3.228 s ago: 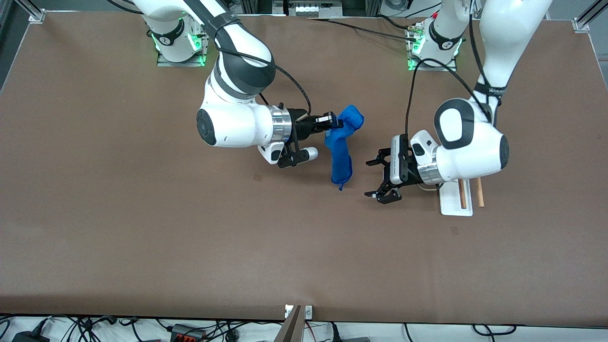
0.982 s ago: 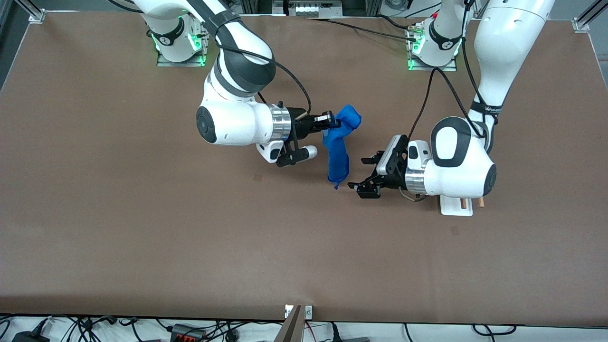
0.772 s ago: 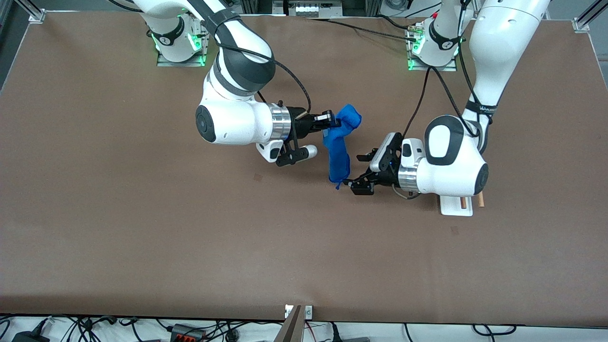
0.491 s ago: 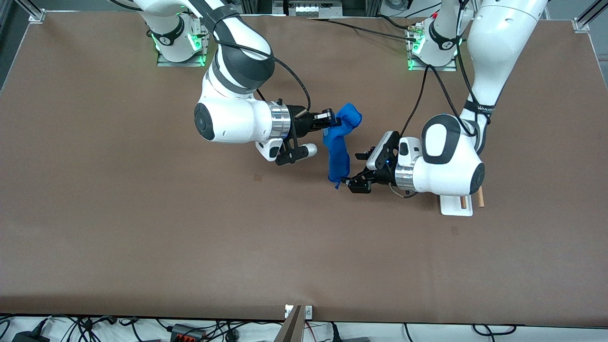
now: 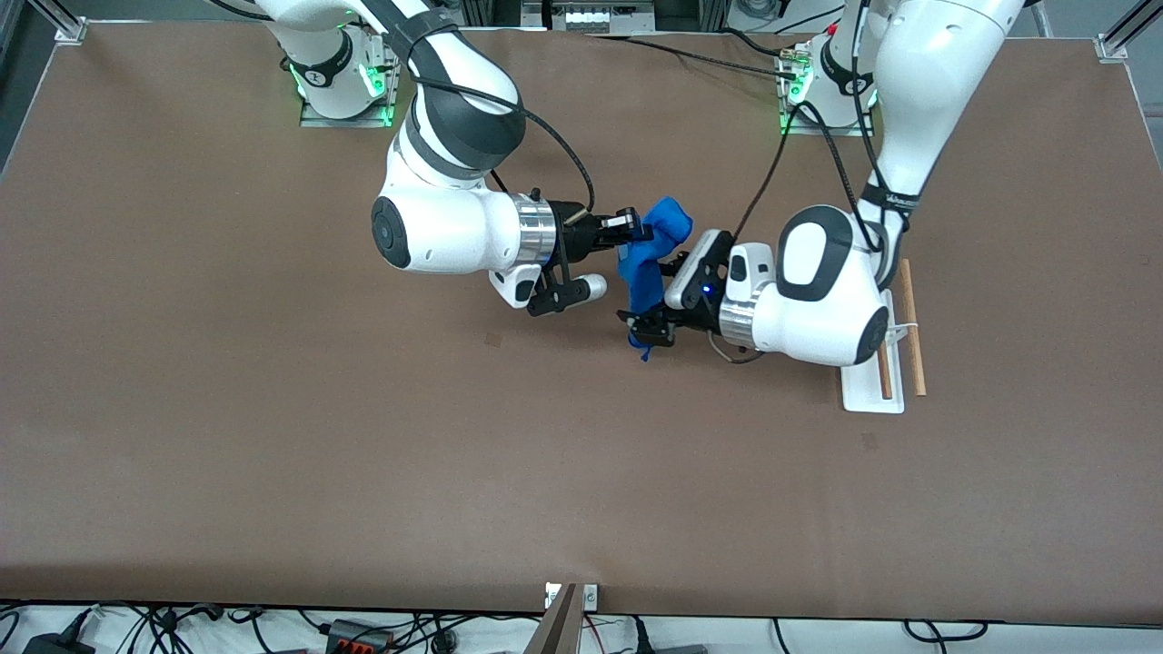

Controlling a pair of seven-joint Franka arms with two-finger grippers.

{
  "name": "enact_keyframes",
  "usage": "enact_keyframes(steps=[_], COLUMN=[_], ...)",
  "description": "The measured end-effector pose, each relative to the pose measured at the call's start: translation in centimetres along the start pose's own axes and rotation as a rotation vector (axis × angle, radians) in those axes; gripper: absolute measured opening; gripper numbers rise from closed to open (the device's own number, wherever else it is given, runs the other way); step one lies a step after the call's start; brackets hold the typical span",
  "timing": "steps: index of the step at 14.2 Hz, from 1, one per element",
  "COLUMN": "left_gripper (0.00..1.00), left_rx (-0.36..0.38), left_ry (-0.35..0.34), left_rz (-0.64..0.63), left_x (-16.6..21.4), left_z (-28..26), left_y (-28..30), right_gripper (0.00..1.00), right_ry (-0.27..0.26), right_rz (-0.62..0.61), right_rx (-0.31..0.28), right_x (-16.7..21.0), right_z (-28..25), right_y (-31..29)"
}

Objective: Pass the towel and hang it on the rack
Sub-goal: 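Grasp the towel with the left gripper and open the right gripper, then carry the towel to the rack while the right gripper withdraws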

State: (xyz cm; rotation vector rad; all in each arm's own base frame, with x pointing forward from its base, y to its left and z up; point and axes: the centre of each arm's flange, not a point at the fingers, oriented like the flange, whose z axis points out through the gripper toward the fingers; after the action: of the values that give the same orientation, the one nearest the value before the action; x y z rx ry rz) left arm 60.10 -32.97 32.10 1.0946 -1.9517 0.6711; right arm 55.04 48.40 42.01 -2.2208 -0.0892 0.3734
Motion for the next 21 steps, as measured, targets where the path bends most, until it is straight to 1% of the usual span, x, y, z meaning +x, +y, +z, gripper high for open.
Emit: enact_keyframes(steps=[3, 4, 5, 6, 8, 9, 10, 12, 13, 14, 15, 16, 17, 18, 19, 20, 21], left_gripper=[1.00, 0.93, 0.83, 0.70, 0.52, 0.44, 0.30, 0.11, 0.11, 0.08, 0.07, 0.07, 0.07, 0.07, 0.07, 0.07, 0.07], left_rx=[-0.007, -0.008, -0.008, -0.008, -0.003, 0.002, 0.010, 0.046, 0.076, 0.102, 0.119, 0.134, 0.145, 0.154, 0.159, 0.161, 0.162], left_ry=[0.014, 0.015, 0.015, 0.014, 0.010, 0.008, 0.003, -0.017, -0.031, -0.039, -0.046, -0.053, -0.056, -0.055, -0.050, -0.049, -0.063], left_rz=[0.001, 0.000, -0.003, -0.008, -0.042, -0.075, -0.115, -0.219, -0.291, -0.358, -0.401, -0.425, -0.445, -0.479, -0.526, -0.568, -0.601], left_x=[0.6, 0.5, 0.4, 0.2, -0.3, -0.6, -1.0, -2.0, -2.5, -2.7, -2.6, -2.5, -2.5, -2.6, -2.7, -2.9, -3.1], left_z=[1.0, 1.1, 1.1, 1.1, 0.7, 0.4, -0.1, -1.8, -2.9, -3.9, -4.8, -5.5, -6.1, -6.7, -7.3, -8.1, -9.2], left_y=[-0.1, 0.0, 0.0, 0.0, 0.0, 0.0, 0.0, -0.2, -0.4, -0.5, -0.6, -0.6, -0.6, -0.5, -0.4, -0.2, 0.1], right_gripper=[0.04, 0.04, 0.04, 0.04, 0.04, 0.04, 0.04, 0.04, 0.04, 0.04, 0.10, 0.19, 0.30, 0.39, 0.48, 0.60, 0.69], right_ry=[0.000, 0.000, 0.000, 0.000, 0.000, 0.000, -0.001, -0.001, -0.001, 0.001, 0.001, 0.001, 0.000, -0.004, -0.005, -0.001, 0.008], right_rz=[0.000, 0.000, 0.000, 0.000, 0.000, 0.000, 0.000, 0.000, 0.001, 0.002, 0.004, 0.009, 0.014, 0.015, 0.011, 0.000, -0.016], right_rx=[0.000, 0.000, 0.000, 0.000, 0.000, 0.000, 0.000, 0.000, -0.001, -0.001, -0.001, -0.001, -0.001, -0.004, -0.018, -0.046, -0.081], right_x=[0.0, 0.0, 0.0, 0.0, 0.0, 0.0, 0.0, 0.0, 0.0, 0.0, 0.1, 0.1, 0.1, 0.1, 0.1, 0.2, 0.3], right_z=[0.0, 0.0, 0.0, 0.0, 0.0, 0.0, 0.0, 0.0, 0.0, 0.0, 0.0, 0.0, 0.0, -0.1, -0.2, -0.4, -0.7], right_y=[0.0, 0.0, 0.0, 0.0, 0.0, 0.0, 0.0, 0.0, 0.0, 0.1, 0.1, 0.1, 0.1, 0.2, 0.4, 0.6, 0.9])
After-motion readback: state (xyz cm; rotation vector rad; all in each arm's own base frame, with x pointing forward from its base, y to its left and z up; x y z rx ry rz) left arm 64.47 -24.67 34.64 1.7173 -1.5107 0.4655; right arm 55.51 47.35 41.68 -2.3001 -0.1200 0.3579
